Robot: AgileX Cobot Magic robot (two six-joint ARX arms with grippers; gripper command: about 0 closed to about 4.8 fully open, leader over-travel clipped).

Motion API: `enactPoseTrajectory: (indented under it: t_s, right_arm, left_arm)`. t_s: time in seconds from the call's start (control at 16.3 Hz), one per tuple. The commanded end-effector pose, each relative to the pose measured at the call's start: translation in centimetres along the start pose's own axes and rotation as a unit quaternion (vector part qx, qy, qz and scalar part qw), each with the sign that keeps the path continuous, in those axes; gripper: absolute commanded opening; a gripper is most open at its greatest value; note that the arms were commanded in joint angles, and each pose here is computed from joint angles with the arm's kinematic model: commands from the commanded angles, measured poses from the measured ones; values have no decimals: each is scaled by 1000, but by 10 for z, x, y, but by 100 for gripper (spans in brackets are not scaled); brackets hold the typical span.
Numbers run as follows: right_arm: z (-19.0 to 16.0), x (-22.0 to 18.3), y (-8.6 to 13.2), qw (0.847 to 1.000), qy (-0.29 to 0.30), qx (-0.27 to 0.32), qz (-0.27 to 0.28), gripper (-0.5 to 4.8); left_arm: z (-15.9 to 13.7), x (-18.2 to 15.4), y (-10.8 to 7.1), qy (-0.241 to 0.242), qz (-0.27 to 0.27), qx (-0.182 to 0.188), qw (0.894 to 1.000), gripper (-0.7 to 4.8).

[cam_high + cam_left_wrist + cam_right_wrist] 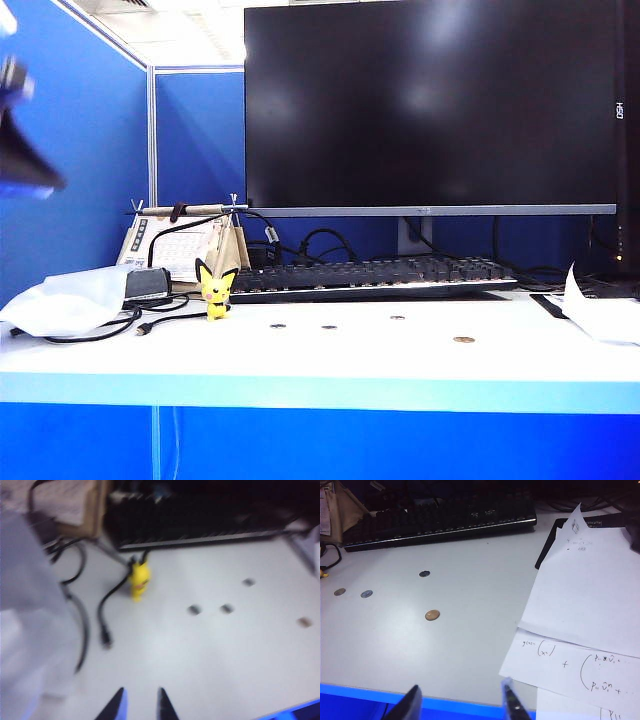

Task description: Pick up the doll and place it on the similarly colored coin.

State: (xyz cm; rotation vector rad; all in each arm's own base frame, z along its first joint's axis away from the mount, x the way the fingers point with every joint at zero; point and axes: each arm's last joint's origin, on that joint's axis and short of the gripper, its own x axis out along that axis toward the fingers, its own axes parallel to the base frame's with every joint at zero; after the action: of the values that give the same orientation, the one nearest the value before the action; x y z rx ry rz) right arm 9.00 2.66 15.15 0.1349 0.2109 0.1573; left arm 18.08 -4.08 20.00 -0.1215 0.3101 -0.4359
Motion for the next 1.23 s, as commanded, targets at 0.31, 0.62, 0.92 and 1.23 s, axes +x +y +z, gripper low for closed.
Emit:
enactPoseTrajectory:
  t_s: [0.31,0.62,0.92,1.23]
  right_arm:
    - [-2,0,0,1000,3,-2,2,211]
    - [-2,0,0,1000,3,-2,2,211]
    - [-1,0,0,1000,1,-2,2,211]
    - [20,-3,11,985,-93,19,145,211]
  left_arm:
    - [-5,6,2,22,4,-23,999,120]
    - [-30,46,16,53,-8,-48,997,479]
    - [17,84,9,16,-60,-38,997,479]
    - [12,83,7,47,-87,-48,994,479]
